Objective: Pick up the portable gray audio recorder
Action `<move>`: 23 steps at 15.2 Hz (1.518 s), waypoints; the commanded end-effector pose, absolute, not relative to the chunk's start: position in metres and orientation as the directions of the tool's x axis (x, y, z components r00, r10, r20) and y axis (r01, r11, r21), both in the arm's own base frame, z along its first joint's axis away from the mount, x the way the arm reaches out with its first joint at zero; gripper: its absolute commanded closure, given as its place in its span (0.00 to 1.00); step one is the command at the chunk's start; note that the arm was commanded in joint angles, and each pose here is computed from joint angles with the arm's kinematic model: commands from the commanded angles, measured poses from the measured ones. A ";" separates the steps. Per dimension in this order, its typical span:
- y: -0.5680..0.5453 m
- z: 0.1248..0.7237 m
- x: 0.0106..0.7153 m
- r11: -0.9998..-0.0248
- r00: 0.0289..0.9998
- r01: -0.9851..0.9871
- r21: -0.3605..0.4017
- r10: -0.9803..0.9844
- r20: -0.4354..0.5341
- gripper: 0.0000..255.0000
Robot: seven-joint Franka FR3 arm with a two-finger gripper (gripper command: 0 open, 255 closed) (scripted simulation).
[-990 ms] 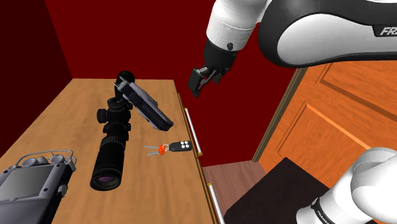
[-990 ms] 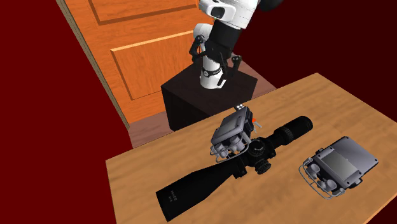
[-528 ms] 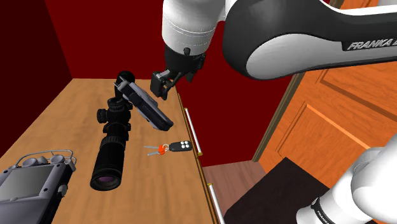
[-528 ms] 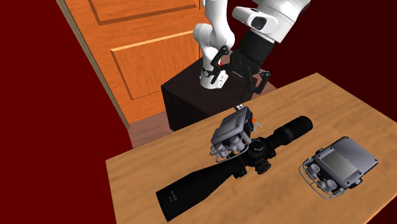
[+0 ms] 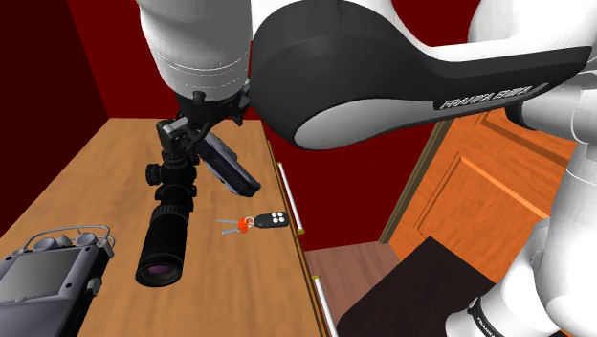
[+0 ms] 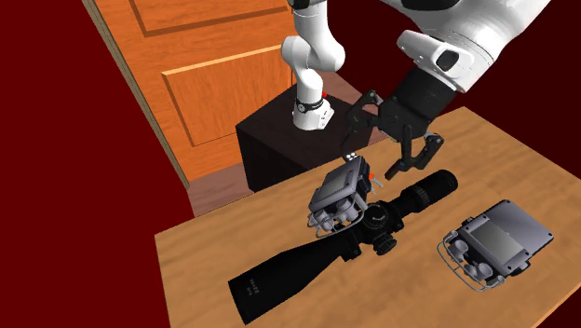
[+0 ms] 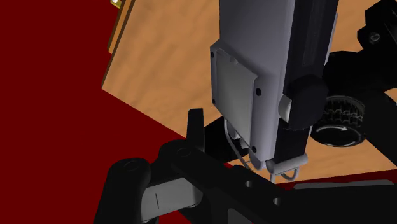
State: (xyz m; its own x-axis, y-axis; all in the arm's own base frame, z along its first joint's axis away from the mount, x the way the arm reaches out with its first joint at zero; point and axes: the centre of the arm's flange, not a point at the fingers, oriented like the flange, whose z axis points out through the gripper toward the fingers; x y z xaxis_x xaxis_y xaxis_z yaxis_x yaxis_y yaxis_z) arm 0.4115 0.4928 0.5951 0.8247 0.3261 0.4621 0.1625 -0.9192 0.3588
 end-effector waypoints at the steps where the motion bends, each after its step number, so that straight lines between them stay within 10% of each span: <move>1: 0.496 0.585 0.411 -0.918 0.822 0.161 0.362 0.328 0.465 0.00; 7: 0.496 0.561 0.411 -0.918 0.822 0.162 0.362 0.328 0.465 0.00; 8: 0.495 0.561 0.411 -0.918 0.822 0.162 0.362 0.328 0.465 1.00; 23: 0.496 0.593 0.411 -0.918 0.822 0.161 0.362 0.328 0.465 1.00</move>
State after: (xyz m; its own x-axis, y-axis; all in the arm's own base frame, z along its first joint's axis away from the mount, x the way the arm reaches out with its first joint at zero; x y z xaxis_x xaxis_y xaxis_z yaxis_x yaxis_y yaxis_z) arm 0.4116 0.4960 0.5863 0.8226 0.3281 0.4644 0.1620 -0.9181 0.3618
